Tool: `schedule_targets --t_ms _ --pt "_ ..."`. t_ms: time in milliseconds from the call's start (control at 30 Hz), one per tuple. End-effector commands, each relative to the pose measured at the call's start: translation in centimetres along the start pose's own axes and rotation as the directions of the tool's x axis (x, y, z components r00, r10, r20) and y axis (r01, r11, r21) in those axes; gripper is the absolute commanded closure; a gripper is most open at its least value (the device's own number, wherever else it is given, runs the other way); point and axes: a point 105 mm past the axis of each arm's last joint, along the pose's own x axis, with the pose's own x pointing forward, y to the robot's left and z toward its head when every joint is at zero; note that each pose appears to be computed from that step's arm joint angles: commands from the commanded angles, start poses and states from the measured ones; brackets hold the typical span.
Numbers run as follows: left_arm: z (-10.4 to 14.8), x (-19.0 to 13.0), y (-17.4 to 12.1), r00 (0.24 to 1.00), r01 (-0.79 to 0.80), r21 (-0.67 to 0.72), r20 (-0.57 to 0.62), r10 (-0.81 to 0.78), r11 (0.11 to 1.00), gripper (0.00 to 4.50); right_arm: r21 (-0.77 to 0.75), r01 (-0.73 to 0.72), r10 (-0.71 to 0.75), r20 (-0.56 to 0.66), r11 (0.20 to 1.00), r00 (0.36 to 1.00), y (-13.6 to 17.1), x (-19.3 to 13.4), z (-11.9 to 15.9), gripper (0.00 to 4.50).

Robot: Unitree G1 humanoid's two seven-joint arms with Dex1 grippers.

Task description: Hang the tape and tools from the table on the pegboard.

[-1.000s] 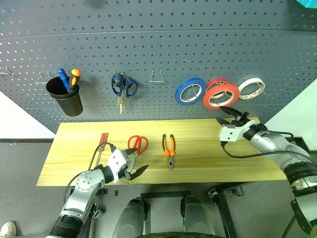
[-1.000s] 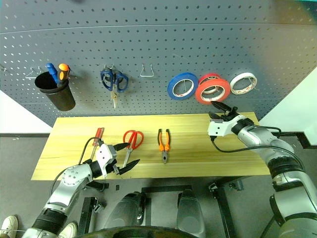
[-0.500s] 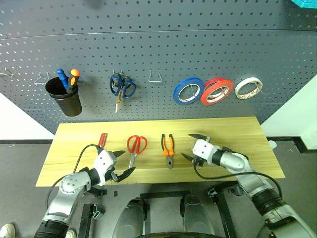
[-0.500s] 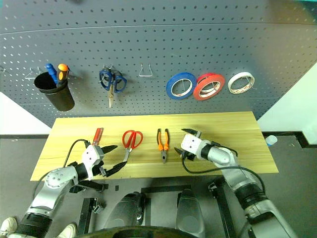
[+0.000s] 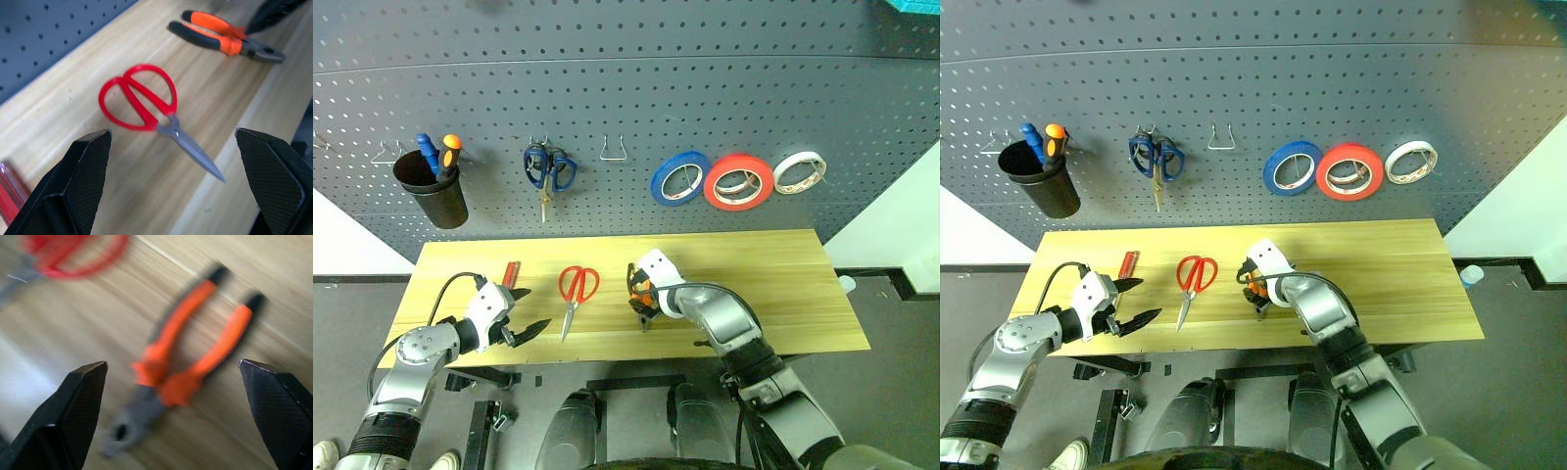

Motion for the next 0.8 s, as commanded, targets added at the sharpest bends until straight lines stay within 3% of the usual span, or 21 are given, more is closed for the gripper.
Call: schedule_targets --t_ms 33,533,800 --pt "0.8 -0.4 1.0 1.0 -0.014 0.037 0.013 0.014 0.999 0.26 0.029 0.033 -0.032 -0.03 0.999 0.999 0.3 0.7 0.6 0.02" --pt "0.5 0.1 0.3 0.999 -0.009 0.01 0.033 0.008 1.0 0.26 0.15 0.001 0.01 -0.073 0.989 0.997 2.1 2.6 1.6 0.02" --pt "0.4 0.0 0.2 0.999 -0.009 0.005 0.033 0.009 1.0 0.26 0.054 0.085 -0.082 -0.063 0.995 0.995 0.2 2.6 1.5 0.02"
